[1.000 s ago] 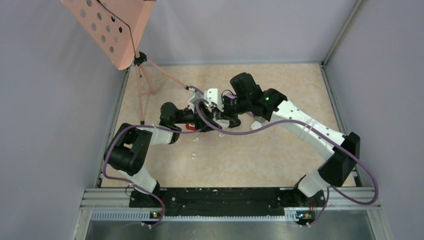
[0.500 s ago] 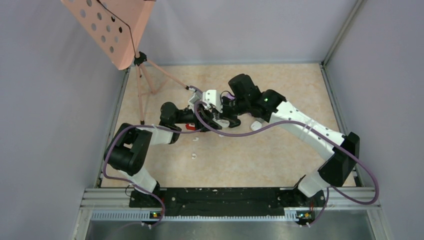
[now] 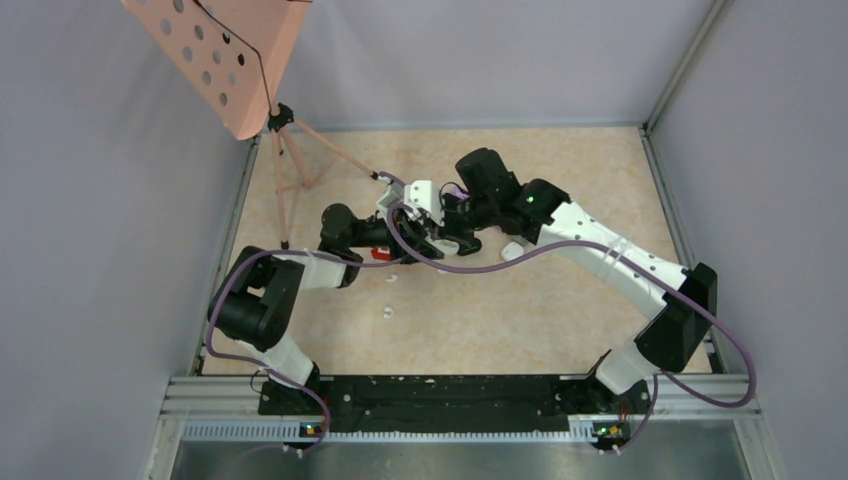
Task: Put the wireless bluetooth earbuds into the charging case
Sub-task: Place the earbud in the charging case, then adjust the earbud at the center of the board, then pick up the earbud from the center of the board.
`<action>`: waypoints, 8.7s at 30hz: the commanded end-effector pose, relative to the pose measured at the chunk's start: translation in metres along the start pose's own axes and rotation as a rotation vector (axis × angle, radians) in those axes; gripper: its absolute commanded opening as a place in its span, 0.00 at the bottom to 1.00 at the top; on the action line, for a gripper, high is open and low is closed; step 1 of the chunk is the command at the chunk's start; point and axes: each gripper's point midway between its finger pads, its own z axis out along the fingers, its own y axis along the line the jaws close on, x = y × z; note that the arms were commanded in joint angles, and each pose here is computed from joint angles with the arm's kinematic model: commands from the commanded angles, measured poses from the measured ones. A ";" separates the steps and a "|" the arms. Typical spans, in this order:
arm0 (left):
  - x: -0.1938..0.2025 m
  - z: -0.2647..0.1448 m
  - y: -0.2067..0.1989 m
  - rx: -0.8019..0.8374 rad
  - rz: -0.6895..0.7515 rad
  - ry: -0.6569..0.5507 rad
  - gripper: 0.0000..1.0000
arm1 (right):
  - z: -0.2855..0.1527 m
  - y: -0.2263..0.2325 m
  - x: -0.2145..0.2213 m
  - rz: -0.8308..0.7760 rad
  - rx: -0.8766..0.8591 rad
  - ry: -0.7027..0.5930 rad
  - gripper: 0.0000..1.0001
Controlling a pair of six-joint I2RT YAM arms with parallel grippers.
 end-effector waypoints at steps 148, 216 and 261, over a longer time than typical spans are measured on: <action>-0.051 -0.105 0.101 -0.513 -0.090 -0.232 0.00 | 0.193 0.072 0.040 -0.140 -0.010 -0.002 0.29; -0.056 -0.114 0.104 -0.539 -0.105 -0.250 0.00 | 0.079 0.057 0.173 0.764 0.419 0.336 0.10; -0.051 -0.115 0.102 -0.552 -0.089 -0.221 0.00 | 0.089 0.077 0.170 -0.308 -0.443 0.181 0.31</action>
